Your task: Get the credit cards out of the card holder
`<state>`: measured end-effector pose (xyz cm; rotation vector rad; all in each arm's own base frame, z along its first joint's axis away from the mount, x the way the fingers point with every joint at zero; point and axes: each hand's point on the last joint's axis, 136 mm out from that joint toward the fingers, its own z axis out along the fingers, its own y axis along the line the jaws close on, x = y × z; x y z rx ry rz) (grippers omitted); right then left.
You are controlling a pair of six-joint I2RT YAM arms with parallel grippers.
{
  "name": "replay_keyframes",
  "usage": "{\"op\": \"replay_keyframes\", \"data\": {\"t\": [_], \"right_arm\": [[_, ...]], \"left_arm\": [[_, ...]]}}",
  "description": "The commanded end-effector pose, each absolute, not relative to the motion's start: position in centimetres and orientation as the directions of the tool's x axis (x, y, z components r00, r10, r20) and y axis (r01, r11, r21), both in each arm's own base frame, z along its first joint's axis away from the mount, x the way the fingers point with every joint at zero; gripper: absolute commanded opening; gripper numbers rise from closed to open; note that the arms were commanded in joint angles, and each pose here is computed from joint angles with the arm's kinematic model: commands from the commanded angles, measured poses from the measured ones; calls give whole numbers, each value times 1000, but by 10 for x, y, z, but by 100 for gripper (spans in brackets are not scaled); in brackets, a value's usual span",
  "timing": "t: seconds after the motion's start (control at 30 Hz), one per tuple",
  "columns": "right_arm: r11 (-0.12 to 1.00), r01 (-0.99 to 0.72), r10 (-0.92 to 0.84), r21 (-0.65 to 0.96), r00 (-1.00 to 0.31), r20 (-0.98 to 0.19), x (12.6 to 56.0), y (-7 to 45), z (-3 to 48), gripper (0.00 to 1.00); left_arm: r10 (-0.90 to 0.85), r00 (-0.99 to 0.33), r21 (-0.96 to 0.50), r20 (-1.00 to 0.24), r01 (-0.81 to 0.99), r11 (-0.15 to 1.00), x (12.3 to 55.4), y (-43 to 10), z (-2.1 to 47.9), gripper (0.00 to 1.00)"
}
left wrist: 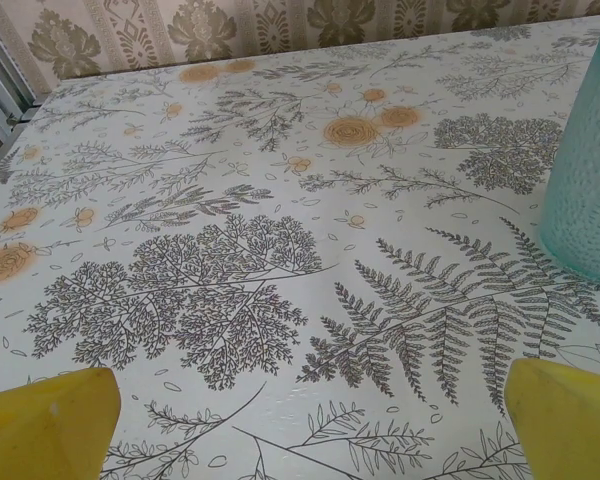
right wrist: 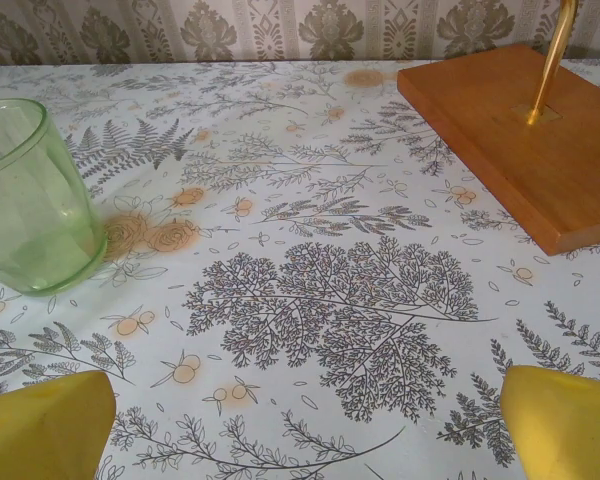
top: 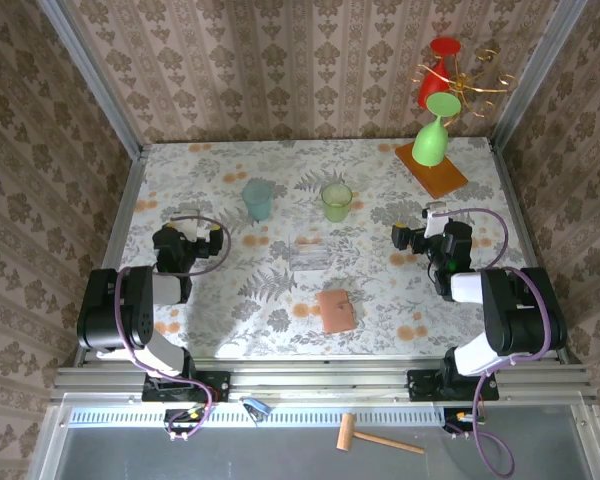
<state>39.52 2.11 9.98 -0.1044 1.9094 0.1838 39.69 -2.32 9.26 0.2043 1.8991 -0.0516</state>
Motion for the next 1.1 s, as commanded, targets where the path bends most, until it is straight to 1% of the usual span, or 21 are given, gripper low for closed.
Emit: {"op": "replay_keyframes", "data": {"t": [0.0, 0.63, 0.73, 0.8, 1.07], "right_arm": [[980, -185, 5, 69, -325, -946, 394, 25, 100, 100], [980, -185, 5, 69, -324, -946, 394, 24, 100, 100], [980, -186, 5, 69, -325, -946, 394, 25, 100, 100], [980, -184, 5, 69, -325, -946, 394, 25, 100, 100], [980, -185, 5, 69, -324, -946, 394, 25, 100, 100]], "left_arm": [[131, -294, 78, -947, 183, 980, 396, -24, 97, 100], [131, -294, 79, -947, 182, 980, 396, -24, 97, 100], [115, -311, 75, -944, 137, 988, 399, -16, 96, 100], [96, -324, 75, -941, 77, 994, 401, -6, 96, 100], [93, -324, 74, -941, 71, 995, 400, -5, 96, 100]]}}
